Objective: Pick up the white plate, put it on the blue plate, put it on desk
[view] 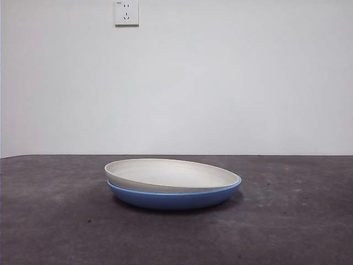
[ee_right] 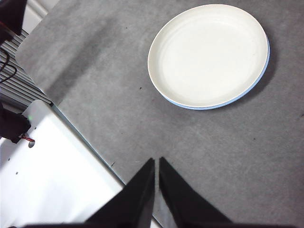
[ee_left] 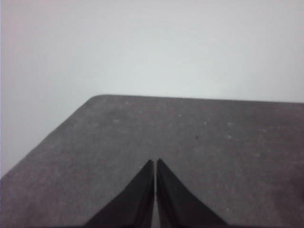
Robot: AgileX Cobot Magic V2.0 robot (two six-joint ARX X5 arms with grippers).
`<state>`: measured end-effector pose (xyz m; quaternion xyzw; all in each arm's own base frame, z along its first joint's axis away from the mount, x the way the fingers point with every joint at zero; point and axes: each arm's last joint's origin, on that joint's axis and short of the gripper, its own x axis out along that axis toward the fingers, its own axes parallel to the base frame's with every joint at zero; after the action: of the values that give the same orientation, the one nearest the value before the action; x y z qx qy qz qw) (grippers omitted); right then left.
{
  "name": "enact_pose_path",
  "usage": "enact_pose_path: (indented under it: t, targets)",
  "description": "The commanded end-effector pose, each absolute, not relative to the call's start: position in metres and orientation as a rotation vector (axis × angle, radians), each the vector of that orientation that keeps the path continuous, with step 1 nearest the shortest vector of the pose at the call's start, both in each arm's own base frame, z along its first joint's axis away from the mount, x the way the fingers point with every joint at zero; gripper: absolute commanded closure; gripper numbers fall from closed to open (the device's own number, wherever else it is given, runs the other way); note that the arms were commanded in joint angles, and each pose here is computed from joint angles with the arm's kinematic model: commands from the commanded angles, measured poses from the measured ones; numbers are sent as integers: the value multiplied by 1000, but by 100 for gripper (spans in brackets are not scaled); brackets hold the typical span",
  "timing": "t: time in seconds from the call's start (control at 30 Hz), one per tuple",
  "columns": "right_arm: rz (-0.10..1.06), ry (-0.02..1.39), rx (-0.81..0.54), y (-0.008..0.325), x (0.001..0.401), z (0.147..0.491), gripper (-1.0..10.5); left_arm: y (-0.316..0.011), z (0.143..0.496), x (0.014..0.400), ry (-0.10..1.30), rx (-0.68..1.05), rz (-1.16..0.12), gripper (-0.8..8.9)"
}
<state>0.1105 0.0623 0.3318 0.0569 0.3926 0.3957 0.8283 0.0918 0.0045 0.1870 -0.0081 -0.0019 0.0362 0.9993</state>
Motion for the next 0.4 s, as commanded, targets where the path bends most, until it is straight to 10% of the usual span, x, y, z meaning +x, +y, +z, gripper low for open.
enact_pose_path:
  t: [0.03,0.4]
  targets:
    - [857,808,108,64,111,337,939,5,179,93,10,-15,78,804]
    - [857,807,108,64,111,337,939,5,154,96,132,-17,78,804]
